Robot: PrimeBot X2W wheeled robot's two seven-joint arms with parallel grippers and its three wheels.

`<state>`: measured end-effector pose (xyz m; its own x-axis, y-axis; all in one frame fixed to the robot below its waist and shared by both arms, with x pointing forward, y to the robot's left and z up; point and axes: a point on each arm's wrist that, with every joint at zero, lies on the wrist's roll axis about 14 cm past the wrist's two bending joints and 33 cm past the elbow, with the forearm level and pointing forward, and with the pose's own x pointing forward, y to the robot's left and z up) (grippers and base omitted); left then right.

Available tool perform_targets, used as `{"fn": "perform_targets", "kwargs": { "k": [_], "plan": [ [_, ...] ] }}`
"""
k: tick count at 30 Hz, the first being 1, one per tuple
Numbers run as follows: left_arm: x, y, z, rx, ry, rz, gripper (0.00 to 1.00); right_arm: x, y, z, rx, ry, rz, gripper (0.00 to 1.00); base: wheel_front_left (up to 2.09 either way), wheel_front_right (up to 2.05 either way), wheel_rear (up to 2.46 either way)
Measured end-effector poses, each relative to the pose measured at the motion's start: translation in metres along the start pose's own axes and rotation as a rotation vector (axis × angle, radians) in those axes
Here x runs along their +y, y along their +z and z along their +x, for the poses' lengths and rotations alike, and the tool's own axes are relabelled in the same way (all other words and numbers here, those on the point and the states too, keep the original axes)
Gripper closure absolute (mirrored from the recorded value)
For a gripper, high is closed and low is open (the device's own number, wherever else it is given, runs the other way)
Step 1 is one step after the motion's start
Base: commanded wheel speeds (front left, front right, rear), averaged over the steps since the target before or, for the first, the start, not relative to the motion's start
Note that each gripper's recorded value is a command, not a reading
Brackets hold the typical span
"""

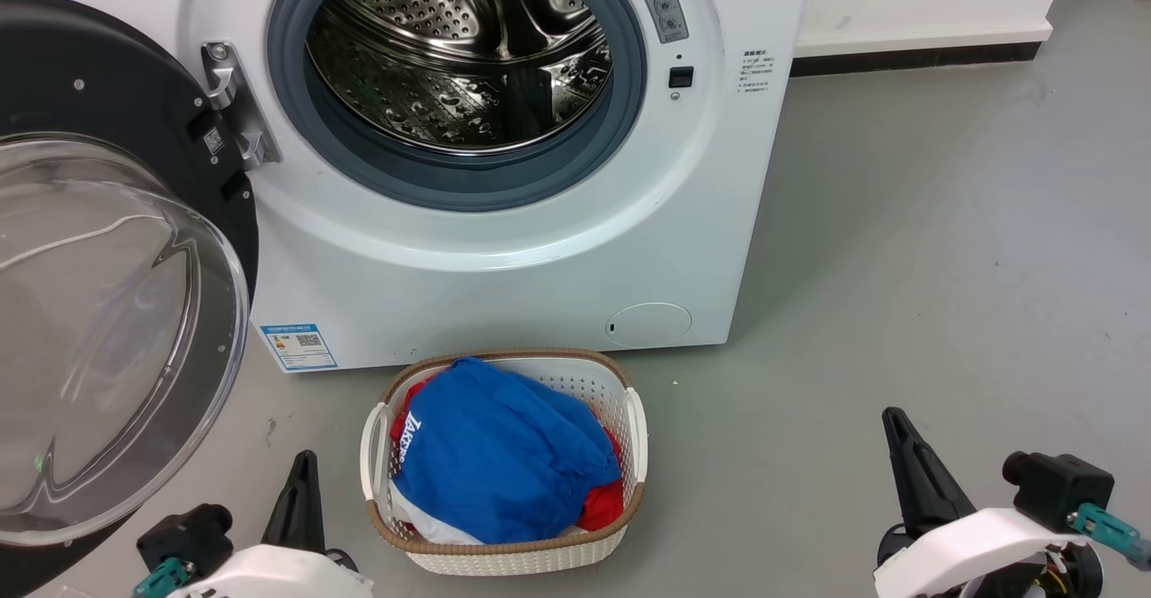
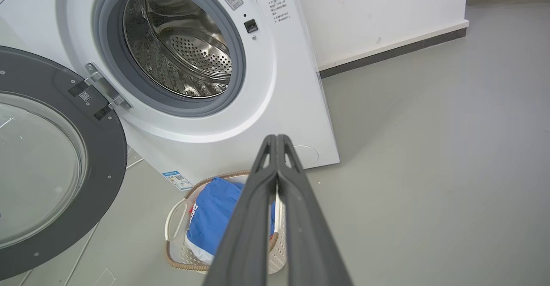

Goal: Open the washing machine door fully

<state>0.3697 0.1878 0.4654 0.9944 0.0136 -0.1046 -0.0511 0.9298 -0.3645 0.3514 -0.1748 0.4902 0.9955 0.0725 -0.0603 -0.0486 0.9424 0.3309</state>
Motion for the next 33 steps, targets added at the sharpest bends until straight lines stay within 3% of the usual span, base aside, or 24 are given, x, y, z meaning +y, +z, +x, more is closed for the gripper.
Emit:
{"fn": "perform_targets", "kwargs": {
  "k": [33],
  "plan": [
    [0.003, 0.007, 0.007, 0.028, 0.030, -0.489, 1.00, -0.012, 0.008, 0.011, -0.031, -0.030, 0.504, 1.00, 0.00, 0.00, 0.00]
  ]
}}
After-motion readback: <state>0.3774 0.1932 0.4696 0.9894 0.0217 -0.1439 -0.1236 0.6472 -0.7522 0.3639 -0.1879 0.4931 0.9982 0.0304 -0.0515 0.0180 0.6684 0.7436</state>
